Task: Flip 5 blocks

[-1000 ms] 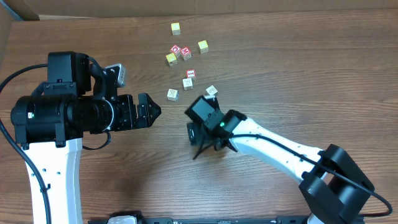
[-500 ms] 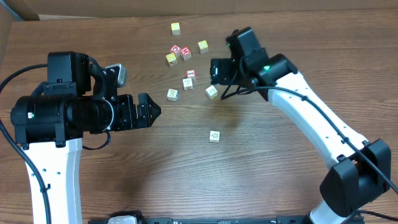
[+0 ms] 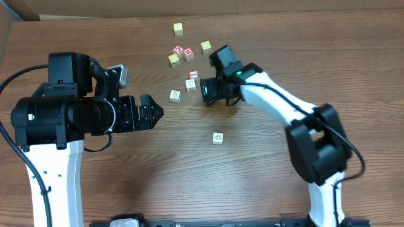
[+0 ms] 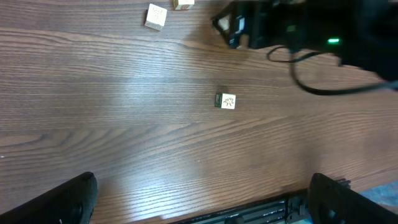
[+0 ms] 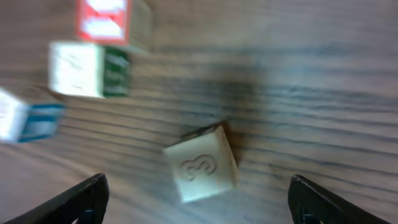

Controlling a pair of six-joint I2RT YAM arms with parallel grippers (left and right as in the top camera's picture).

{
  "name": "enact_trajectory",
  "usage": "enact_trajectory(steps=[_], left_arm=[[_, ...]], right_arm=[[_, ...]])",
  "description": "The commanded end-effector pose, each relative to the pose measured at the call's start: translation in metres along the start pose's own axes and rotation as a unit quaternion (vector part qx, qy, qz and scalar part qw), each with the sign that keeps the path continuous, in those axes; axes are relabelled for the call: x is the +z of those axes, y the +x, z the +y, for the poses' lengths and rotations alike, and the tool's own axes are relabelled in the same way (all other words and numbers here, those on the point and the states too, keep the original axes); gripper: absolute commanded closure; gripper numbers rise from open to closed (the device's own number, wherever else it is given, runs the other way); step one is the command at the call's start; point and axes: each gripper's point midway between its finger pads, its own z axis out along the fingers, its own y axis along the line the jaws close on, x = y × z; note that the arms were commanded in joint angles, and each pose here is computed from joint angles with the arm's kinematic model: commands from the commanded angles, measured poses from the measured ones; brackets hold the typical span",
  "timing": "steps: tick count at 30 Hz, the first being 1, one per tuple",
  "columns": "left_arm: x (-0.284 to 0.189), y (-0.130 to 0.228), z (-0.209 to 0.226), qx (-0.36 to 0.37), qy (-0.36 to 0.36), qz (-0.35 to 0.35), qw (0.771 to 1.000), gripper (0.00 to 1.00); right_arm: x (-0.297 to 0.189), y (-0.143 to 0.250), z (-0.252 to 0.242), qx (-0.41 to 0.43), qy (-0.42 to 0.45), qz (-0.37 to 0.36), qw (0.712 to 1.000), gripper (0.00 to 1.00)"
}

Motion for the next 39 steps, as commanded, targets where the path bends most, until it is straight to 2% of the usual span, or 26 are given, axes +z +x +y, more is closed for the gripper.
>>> enact_trajectory(steps=[1,3,7,12,17,21,27,33,34,36,37,39], left_arm=[[-0.004,-0.005,-0.001,0.002,0.000,-0.010,1.000,0.00],[-0.004,-0.005,-0.001,0.002,-0.001,-0.010,1.000,0.00],[-0.004,-0.005,-0.001,0.002,-0.001,-0.010,1.000,0.00],[-0.004,-0.005,-0.001,0.002,-0.001,-0.010,1.000,0.00],[-0.004,-0.005,-0.001,0.002,-0.001,-0.010,1.000,0.00],[-0.004,-0.005,-0.001,0.002,-0.001,-0.010,1.000,0.00],[-0.004,-0.005,-0.001,0.002,-0.001,-0.010,1.000,0.00],[-0.004,-0.005,-0.001,0.002,-0.001,-0.010,1.000,0.00],[-0.004,-0.005,-0.001,0.002,-0.001,-0.010,1.000,0.00],[-0.004,-0.005,-0.001,0.002,-0.001,-0.010,1.000,0.00],[-0.004,-0.005,-0.001,0.002,-0.001,-0.010,1.000,0.00],[-0.004,-0.005,-0.001,0.002,-0.001,-0.010,1.000,0.00]], right_arm=[[0.008,-0.002,0.000,-0.003,-0.003,-0.001,1.000,0.18],[0.008,-0.002,0.000,-0.003,-0.002,0.000,1.000,0.35],[-0.014,-0.018,0.006,-0.003,-0.010,-0.022,1.000,0.61],[-0.072,-0.040,0.020,-0.005,-0.021,-0.050,0.999,0.72],[-0.124,-0.037,0.044,-0.011,-0.046,-0.061,0.997,0.74],[-0.139,-0.005,0.068,0.005,-0.076,-0.011,0.997,0.74],[-0.122,0.053,0.088,0.016,-0.056,0.072,0.996,0.71],[-0.094,0.095,0.098,0.015,-0.023,0.094,0.995,0.71],[-0.090,0.100,0.100,0.011,-0.024,0.096,0.995,0.63],[-0.085,0.108,0.104,0.002,-0.026,0.098,0.995,0.29],[-0.083,0.110,0.105,-0.001,-0.026,0.098,0.995,0.24],[-0.083,0.111,0.107,-0.003,-0.027,0.097,0.995,0.20]])
